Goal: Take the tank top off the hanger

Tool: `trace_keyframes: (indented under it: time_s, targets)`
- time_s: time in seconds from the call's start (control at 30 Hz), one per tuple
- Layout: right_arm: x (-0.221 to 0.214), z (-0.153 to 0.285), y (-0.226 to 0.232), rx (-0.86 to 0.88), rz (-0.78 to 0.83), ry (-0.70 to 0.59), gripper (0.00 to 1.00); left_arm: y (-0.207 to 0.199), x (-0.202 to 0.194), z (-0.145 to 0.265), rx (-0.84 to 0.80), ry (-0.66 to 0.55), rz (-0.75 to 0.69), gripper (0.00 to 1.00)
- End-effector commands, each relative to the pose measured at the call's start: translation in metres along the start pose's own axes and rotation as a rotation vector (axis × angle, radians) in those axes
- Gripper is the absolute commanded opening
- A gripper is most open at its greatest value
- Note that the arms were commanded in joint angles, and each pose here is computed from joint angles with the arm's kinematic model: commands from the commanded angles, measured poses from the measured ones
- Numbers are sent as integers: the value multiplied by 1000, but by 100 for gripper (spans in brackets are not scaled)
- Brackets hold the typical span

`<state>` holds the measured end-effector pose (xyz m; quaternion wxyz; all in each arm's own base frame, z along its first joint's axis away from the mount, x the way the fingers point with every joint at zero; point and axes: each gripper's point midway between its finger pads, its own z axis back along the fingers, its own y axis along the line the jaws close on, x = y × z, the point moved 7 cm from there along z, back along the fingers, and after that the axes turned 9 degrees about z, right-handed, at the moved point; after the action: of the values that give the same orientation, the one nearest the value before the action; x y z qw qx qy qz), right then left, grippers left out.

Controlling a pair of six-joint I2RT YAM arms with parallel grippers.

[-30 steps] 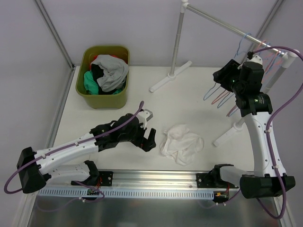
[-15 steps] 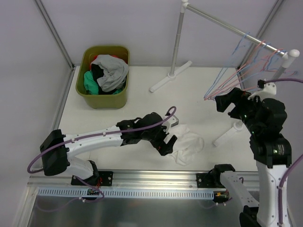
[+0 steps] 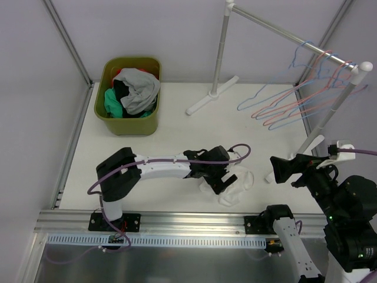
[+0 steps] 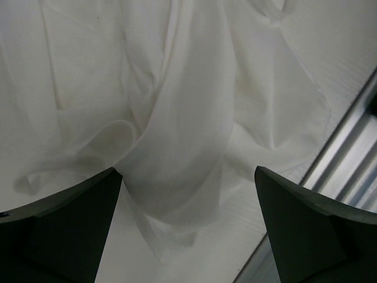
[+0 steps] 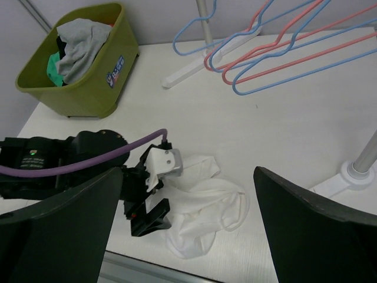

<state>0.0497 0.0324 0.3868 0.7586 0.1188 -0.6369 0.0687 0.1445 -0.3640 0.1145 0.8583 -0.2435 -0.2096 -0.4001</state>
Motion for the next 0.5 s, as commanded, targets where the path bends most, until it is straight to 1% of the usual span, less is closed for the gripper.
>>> trace_keyframes:
  time_s: [0.0, 0.03, 0.1, 0.13, 0.2, 0.23, 0.33, 0.37, 0.4, 0.43, 0.47]
  targets:
    - [-2, 5, 6, 62, 27, 27, 99, -3, 30, -13, 88, -91, -33, 99]
    - [-2, 5, 6, 71, 27, 28, 99, -1, 24, -26, 109, -66, -30, 99]
    - [-4, 5, 8, 83, 27, 30, 99, -5, 26, -36, 126, -73, -42, 99]
    - [-4, 6, 9, 96, 28, 29, 99, -4, 19, -49, 142, -47, -47, 99]
    - [-6, 6, 10, 106, 30, 29, 99, -6, 15, -59, 162, -33, -56, 99]
    - [-7, 6, 10, 113, 30, 31, 99, -9, 6, -69, 168, -5, -68, 99]
    - [-8, 9, 11, 122, 38, 21, 100, -11, -11, -80, 211, 25, -82, 99]
    - [-8, 10, 12, 124, 40, 18, 100, -9, -19, -81, 225, 42, -79, 96]
    - [-8, 12, 12, 126, 42, 11, 99, -9, -24, -82, 246, 43, -53, 88]
    - [-7, 13, 12, 125, 45, 4, 100, -7, -23, -77, 273, 25, -42, 38]
    - [-7, 15, 12, 123, 47, -3, 99, -3, -30, -73, 302, 26, -24, 12]
